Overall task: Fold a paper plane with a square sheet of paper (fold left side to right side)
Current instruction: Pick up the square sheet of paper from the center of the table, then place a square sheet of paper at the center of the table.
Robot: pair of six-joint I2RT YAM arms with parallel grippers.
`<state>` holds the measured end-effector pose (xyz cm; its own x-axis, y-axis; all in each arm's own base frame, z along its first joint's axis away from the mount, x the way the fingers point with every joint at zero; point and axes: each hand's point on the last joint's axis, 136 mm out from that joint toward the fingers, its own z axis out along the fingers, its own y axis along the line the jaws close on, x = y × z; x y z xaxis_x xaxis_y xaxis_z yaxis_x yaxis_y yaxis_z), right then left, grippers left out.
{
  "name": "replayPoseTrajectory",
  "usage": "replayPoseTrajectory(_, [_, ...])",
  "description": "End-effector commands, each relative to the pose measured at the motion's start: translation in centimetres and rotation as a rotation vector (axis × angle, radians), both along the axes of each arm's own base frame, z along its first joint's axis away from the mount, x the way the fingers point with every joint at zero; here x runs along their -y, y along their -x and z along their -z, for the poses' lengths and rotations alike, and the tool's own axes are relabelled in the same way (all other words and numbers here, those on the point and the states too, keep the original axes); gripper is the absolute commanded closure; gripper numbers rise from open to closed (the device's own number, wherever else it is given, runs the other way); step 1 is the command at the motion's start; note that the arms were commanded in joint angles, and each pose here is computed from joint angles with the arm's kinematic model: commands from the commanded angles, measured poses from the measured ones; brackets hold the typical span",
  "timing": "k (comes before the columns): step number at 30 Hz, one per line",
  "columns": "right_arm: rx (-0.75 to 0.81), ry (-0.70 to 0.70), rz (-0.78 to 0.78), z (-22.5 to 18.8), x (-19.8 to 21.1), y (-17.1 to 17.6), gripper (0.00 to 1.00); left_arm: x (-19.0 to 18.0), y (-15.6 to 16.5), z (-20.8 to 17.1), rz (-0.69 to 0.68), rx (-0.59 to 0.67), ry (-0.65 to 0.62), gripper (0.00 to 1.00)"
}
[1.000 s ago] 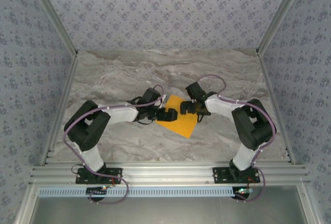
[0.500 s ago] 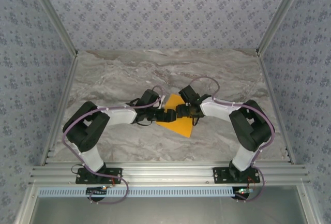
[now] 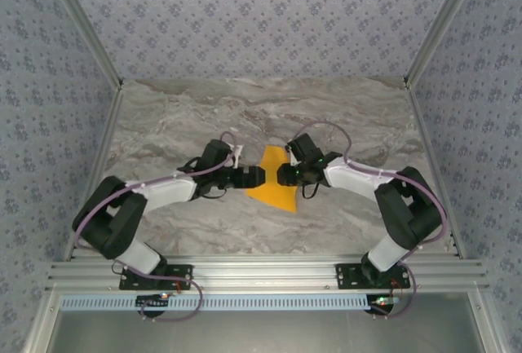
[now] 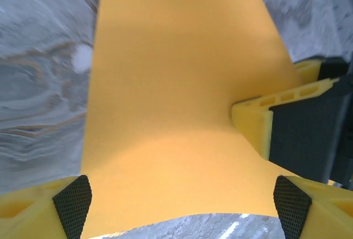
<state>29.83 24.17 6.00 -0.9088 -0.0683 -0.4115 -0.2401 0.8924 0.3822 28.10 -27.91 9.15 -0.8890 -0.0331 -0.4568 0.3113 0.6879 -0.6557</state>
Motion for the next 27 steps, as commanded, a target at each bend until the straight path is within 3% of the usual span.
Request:
replayPoseTrajectory(1, [0.059,-0.167,-0.074,-3.3,-1.4,-0.2,0.70,-1.6,-0.4,-2.5,-0.019,0.037,0.083,0.10])
replayPoseTrajectory(7, [0.133,-0.463,-0.192,-9.8,-1.2,0.4,0.70,-4.7,-0.2,-8.3,-0.021,0.153,0.242,0.07])
replayPoseTrajectory(13, [0.289,-0.680,-0.362,-18.9,0.0,2.7,0.71,-5.4,2.6,-16.9,0.095,0.399,0.377,0.02])
replayPoseTrajectory(19, [0.386,-0.772,-0.506,-25.5,-0.4,6.1,0.71,-5.3,5.1,-22.3,0.191,0.549,0.465,0.02])
replayPoseTrajectory(27, [0.451,-0.820,-0.664,-30.5,-2.4,10.1,0.71,-4.4,7.4,-25.6,0.301,0.662,0.523,0.02])
